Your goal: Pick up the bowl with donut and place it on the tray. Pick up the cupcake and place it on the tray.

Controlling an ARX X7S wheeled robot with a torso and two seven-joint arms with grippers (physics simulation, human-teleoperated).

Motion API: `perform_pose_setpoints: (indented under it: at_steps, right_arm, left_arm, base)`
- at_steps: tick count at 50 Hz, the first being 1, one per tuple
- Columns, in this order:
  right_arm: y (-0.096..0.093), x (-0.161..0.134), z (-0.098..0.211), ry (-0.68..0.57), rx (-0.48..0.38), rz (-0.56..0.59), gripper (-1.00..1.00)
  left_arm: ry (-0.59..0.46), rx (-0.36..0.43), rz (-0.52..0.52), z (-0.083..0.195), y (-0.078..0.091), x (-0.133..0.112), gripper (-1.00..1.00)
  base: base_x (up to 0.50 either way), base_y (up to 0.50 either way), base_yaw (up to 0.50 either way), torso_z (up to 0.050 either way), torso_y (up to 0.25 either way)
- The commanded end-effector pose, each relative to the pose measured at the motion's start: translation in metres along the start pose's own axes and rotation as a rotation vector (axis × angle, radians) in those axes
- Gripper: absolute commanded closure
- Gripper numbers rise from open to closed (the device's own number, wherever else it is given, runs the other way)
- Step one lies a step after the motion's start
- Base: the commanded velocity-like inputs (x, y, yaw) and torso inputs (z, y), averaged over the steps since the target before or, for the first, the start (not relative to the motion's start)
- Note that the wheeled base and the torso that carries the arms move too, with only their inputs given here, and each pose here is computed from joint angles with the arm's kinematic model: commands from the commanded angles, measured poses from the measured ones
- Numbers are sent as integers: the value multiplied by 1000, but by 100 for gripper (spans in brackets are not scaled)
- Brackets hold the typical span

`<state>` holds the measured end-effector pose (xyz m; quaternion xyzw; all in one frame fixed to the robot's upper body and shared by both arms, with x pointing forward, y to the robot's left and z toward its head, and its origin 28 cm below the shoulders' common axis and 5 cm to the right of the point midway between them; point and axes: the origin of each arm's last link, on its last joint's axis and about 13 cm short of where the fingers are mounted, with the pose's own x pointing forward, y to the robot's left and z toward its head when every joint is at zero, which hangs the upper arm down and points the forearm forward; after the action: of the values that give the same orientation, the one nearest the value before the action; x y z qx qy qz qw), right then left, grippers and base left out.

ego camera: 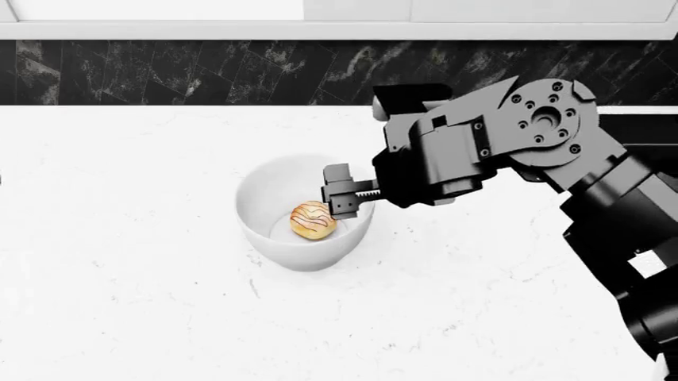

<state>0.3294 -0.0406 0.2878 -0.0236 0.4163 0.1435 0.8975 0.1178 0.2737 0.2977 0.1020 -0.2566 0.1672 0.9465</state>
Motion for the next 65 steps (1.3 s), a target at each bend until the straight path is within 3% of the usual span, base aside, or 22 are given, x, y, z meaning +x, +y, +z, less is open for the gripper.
perform_pose_setpoints:
  at_steps: [1,17,18,31,43,55,65]
  right_arm:
    - [0,8,-3,4,-9,25,-100]
    - [-4,21,-12,42,-26,15,-100]
    - [-5,22,-11,43,-25,7,100]
    - [-8,31,-14,60,21,-34,100]
    - [-14,18,-4,-5,32,-131,100]
    - [-17,-7,2,-103,27,-53,100]
    - [-25,-31,-2,-203,110,69,100]
  left_arm:
    - [2,-3,0,-2,-1,1,-100]
    - [1,-6,4,-2,0,0,-100]
    - [1,-6,5,-2,0,-1,-100]
    - [2,-9,6,-3,0,-1,-100]
    - [-7,-15,18,-1,3,-2,-100]
    - [-7,-21,24,-3,3,-3,-100]
    - [12,-24,10,-7,-1,0,-100]
  base:
    - [0,0,0,0,0]
    - [0,0,0,0,0]
    - [0,0,0,0,0]
    - [0,0,0,0,0]
    - [0,0,0,0,0]
    - [0,0,0,0,0]
    - [0,0,0,0,0]
